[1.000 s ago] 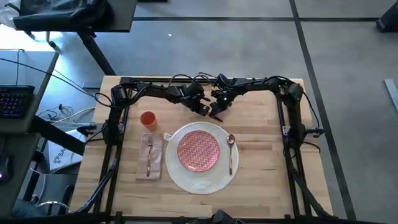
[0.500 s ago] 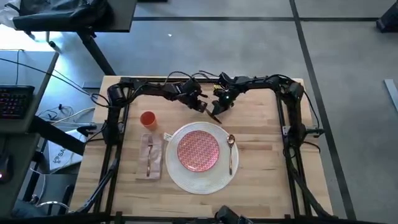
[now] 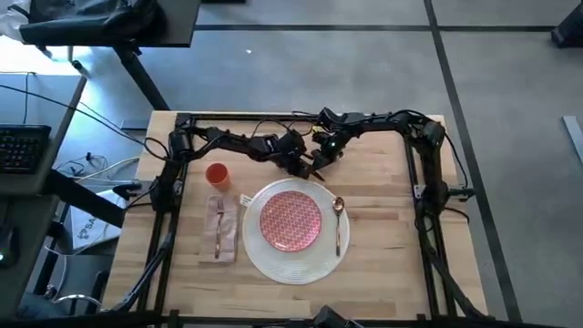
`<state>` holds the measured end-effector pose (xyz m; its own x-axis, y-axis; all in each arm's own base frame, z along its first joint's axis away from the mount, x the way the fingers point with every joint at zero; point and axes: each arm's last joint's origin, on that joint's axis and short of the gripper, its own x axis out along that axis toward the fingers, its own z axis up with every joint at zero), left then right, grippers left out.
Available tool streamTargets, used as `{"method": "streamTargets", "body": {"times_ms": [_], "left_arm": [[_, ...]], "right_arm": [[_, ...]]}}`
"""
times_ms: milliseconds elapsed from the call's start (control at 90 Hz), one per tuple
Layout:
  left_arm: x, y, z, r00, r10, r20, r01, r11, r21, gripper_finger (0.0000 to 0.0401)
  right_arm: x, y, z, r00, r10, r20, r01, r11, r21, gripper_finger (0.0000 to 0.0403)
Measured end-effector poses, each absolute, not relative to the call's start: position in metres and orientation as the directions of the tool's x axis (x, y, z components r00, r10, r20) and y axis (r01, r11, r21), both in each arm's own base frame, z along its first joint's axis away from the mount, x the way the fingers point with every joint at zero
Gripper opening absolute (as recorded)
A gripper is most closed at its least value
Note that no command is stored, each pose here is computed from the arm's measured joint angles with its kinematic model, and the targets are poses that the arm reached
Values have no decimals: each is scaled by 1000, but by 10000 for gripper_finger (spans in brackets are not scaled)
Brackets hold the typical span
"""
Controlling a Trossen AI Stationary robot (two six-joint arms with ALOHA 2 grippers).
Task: Set table place
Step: Put the table knife beside the gold fork
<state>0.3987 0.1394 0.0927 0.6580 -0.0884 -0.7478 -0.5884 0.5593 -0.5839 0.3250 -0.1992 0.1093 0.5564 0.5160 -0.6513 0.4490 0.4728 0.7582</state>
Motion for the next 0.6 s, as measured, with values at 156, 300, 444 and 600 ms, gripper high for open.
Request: {"method": "streamTargets", "body": {"times_ms": [156,300,444,600], "left_arm": [[399,139,91,656,-59,-753,-584,593,-555,0],[402,135,86,656,-62,-752,-570,611,-549,0],[404,130,83,653,-48,-756,-576,617,-537,0],[405,131,84,651,-48,-757,-578,615,-536,0]], "right_arm": [[324,-179,93,541,547,-639,449,454,769,209],[322,-169,87,535,560,-633,451,444,774,209],[322,-170,88,534,553,-640,454,452,768,209],[309,-184,108,558,483,-674,530,417,738,209]]}}
